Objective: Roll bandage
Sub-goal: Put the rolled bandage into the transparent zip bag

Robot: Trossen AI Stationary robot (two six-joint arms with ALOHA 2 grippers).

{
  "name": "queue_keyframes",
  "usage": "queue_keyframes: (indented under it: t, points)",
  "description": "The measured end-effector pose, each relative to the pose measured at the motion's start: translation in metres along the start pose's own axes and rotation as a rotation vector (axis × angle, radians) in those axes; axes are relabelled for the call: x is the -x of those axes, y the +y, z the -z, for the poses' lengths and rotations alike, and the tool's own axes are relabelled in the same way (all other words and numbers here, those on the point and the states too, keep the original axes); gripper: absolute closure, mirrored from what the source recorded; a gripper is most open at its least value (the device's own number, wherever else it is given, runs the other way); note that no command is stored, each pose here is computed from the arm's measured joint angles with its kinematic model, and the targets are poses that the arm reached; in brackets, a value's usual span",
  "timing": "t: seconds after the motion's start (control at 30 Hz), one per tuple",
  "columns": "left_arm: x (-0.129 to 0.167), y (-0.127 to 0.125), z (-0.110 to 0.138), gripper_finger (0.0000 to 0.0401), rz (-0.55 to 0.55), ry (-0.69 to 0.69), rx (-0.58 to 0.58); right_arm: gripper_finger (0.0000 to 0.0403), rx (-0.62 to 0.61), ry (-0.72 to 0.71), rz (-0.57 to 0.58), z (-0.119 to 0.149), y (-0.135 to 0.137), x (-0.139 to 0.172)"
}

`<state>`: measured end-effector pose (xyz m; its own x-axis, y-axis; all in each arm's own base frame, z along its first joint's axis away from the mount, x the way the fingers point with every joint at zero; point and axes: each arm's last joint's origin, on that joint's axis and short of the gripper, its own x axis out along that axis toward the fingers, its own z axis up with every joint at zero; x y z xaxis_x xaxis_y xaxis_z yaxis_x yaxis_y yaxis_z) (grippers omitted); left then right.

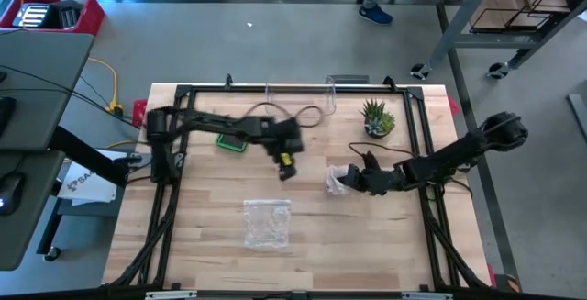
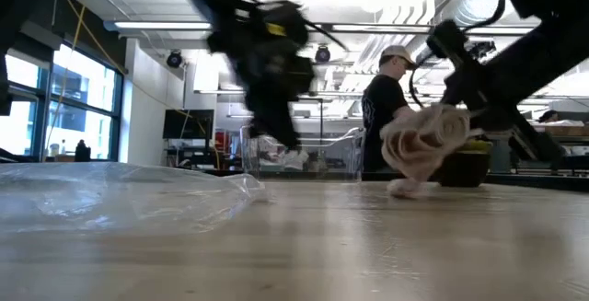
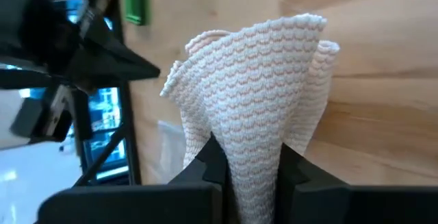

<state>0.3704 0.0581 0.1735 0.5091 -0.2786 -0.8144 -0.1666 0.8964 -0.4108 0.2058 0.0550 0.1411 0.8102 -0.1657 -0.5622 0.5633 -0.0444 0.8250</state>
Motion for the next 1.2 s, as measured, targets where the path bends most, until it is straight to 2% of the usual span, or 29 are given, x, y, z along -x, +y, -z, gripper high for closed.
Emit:
queue_keyframes:
  t: [0.07,0.17,0.23,0.3,0.53,0.6,0.7,1.0,1.1,1.2]
  points:
    - [0.017,-0.004,0.023,0.0401,0.033,-0.049,0.071,0.0367,0.025,-0.005,-0.025,-0.001,0.004,0.004]
    - [0.034,-0.018,0.055,0.0401,0.152,-0.073,0.152,0.0367,0.039,-0.007,-0.039,-0.002,0.006,0.006]
    - [0.037,-0.031,0.073,0.0395,0.185,-0.06,0.126,0.0367,0.041,-0.003,-0.034,-0.003,0.006,0.006]
    - [0.032,-0.041,0.088,0.0378,0.159,-0.035,0.088,0.0367,0.043,0.008,-0.025,-0.002,0.005,0.006]
    - [-0.003,-0.043,0.11,0.0264,0.066,0.111,0.001,0.0367,0.026,0.033,-0.014,-0.002,0.005,0.006]
    - [-0.007,-0.041,0.108,0.0235,0.078,0.127,0.029,0.0367,0.028,0.033,-0.011,-0.002,0.004,0.006]
    - [-0.01,-0.043,0.108,0.021,0.119,0.143,-0.023,0.0367,0.028,0.034,-0.013,-0.002,0.004,0.006]
    - [-0.025,-0.051,0.118,0.0209,0.103,0.199,-0.106,0.0367,0.051,0.035,-0.013,-0.002,0.004,0.006]
    - [-0.027,-0.056,0.12,0.0227,0.044,0.184,-0.13,0.0367,0.051,0.04,-0.012,-0.001,0.004,0.006]
    - [-0.028,-0.059,0.122,0.0264,-0.003,0.172,-0.15,0.0367,0.052,0.05,-0.01,-0.001,0.004,0.006]
